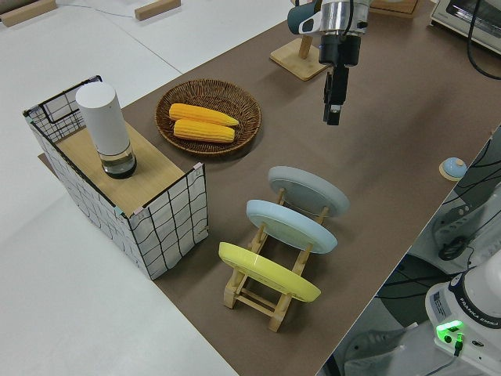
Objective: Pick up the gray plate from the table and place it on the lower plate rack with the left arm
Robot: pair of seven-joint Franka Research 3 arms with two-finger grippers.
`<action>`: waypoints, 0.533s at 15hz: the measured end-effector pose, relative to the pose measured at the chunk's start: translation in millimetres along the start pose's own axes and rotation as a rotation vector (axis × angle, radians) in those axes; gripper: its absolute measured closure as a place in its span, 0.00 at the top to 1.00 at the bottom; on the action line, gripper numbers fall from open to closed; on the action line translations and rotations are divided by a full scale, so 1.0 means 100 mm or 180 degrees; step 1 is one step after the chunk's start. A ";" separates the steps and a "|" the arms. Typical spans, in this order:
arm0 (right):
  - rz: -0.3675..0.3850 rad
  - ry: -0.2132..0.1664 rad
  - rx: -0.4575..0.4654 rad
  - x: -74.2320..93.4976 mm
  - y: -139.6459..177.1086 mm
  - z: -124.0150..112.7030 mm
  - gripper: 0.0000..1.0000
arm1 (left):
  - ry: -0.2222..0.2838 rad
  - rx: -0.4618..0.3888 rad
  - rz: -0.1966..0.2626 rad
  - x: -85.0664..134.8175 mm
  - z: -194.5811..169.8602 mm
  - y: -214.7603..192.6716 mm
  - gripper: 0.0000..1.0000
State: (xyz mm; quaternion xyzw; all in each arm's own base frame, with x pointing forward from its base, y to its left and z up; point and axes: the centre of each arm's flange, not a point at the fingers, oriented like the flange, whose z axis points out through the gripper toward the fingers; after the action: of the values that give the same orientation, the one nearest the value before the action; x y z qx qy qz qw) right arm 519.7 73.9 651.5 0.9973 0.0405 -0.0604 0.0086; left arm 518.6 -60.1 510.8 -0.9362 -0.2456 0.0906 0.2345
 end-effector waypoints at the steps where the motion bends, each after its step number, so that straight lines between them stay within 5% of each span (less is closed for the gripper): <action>1: 0.0000 0.0000 0.0000 0.00 0.00 0.00 0.99 | 0.0066 -0.0099 0.0038 -0.05 -0.11 -0.02 1.00; 4: 0.0000 0.0000 0.0000 0.00 0.00 0.00 0.99 | 0.0213 -0.0292 0.0438 -0.17 -0.33 -0.11 1.00; 6: 0.0000 0.0000 0.0000 0.00 0.00 0.00 0.99 | 0.0285 -0.0598 0.1065 -0.19 -0.50 -0.31 1.00; 8: 0.0000 0.0000 0.0000 0.00 0.00 0.00 0.99 | 0.0309 -0.0921 0.1445 -0.15 -0.62 -0.57 1.00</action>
State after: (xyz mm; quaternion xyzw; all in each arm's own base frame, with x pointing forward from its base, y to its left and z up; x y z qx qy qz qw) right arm 519.7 73.9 651.5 0.9973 0.0405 -0.0604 0.0086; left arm 499.1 -48.6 592.8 -0.9943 -0.0283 0.0599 0.0836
